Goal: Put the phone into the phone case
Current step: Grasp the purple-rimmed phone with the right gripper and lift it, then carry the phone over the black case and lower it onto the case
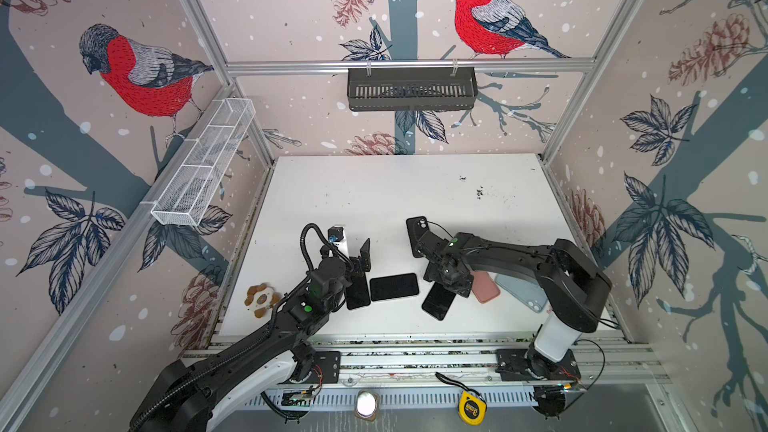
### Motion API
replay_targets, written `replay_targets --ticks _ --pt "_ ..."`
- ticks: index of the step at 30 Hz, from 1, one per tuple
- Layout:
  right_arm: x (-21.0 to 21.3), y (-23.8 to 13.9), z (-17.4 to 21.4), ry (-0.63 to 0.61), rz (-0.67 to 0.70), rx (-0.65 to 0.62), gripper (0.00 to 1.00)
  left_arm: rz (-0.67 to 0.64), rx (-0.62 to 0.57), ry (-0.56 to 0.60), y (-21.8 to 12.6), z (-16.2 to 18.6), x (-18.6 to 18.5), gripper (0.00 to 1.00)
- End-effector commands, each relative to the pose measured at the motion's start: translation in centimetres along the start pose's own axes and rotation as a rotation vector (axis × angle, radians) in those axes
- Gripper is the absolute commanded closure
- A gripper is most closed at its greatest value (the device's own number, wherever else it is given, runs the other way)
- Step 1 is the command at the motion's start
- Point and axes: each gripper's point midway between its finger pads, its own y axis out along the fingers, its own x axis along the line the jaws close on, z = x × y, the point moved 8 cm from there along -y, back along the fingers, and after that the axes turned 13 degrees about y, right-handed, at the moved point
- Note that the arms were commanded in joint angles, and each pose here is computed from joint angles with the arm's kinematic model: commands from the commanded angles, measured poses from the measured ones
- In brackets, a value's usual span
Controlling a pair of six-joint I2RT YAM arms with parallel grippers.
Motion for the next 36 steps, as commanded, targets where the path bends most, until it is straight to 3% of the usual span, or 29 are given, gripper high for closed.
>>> replay_targets --ticks 1,5,10,16,23,29,36 --pt "-0.1 0.1 0.2 -0.056 0.025 -0.011 0.03 -0.013 -0.036 -0.026 0.0 -0.6 0.1 0.14" --pt "-0.1 0.5 0.8 -0.047 0.031 0.018 0.04 -0.014 -0.036 -0.026 0.0 -0.7 0.1 0.14" --pt "-1.1 1.3 1.3 0.000 0.055 0.057 0.15 -0.014 -0.037 -0.027 0.0 -0.6 0.1 0.14" --pt "-1.0 0.6 0.2 -0.022 0.060 -0.024 0.26 -0.013 -0.039 -0.030 -0.1 -0.6 0.1 0.14" --pt "1.9 -2.4 -2.1 -0.203 -0.041 -0.208 0.29 -0.014 -0.040 -0.029 -0.1 -0.6 0.2 0.14" --pt "4.2 -4.4 -4.3 -0.404 -0.263 -0.218 0.29 -0.009 -0.041 -0.028 -0.1 -0.6 0.2 0.14" --pt "6.9 -5.3 -8.3 -0.660 -0.286 -0.294 0.30 -0.004 -0.040 -0.028 0.0 -0.6 0.1 0.13"
